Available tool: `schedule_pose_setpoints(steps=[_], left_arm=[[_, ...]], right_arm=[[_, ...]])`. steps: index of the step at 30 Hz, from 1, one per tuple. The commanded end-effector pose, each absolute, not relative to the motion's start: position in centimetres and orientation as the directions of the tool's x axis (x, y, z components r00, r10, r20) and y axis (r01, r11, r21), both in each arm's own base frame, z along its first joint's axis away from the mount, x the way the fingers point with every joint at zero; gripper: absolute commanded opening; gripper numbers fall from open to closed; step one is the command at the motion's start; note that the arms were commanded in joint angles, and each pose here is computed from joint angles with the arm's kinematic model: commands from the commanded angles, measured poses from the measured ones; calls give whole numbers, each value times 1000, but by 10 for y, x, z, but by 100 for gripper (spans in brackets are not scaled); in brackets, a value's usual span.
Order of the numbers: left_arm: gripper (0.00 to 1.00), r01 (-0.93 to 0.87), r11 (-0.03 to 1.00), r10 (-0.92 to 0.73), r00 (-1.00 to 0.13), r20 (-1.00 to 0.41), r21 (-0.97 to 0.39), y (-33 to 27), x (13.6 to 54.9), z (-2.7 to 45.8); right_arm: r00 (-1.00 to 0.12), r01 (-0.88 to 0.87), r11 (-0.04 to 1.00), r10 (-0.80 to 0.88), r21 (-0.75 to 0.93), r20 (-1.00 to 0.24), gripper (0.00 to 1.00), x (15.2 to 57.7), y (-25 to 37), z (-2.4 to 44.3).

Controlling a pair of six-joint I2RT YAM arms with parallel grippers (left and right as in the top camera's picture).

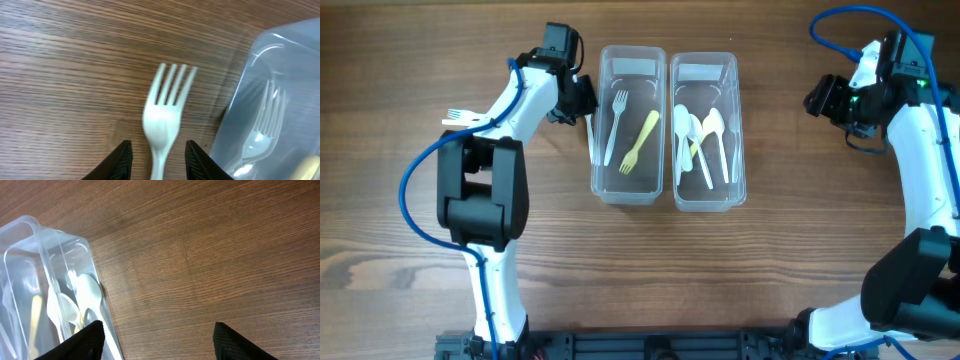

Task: Pack container
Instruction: 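Carry the yellow fork into the left container and release, then move the left gripper back and grasp a white fork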

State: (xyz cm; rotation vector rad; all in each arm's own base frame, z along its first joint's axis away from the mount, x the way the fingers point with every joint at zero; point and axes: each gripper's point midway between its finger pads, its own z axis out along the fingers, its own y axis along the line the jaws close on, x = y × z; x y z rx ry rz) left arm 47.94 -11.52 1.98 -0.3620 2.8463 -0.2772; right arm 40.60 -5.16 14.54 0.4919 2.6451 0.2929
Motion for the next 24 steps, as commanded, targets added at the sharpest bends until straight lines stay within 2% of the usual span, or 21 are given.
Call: schedule_pose_setpoints(steps=[1,12,16,24], left_arm=[[36,-187,957,-233,-951,-204,-222,-132,475,6],[34,-209,966,-235,-954,-185,-151,-120,469,-9],[20,-214,968,-236,-953,-188,-129,-116,468,-10],[8,-224,969,-240,-953,-186,-104,-109,466,-8]], right_arm=[[-847,300,906,397,297,-355,70,407,-48,140],[-846,300,907,397,297,-355,69,407,-48,140],[-847,300,907,396,297,-356,69,407,-48,140],[-847,300,906,397,297,-355,69,407,-48,140]])
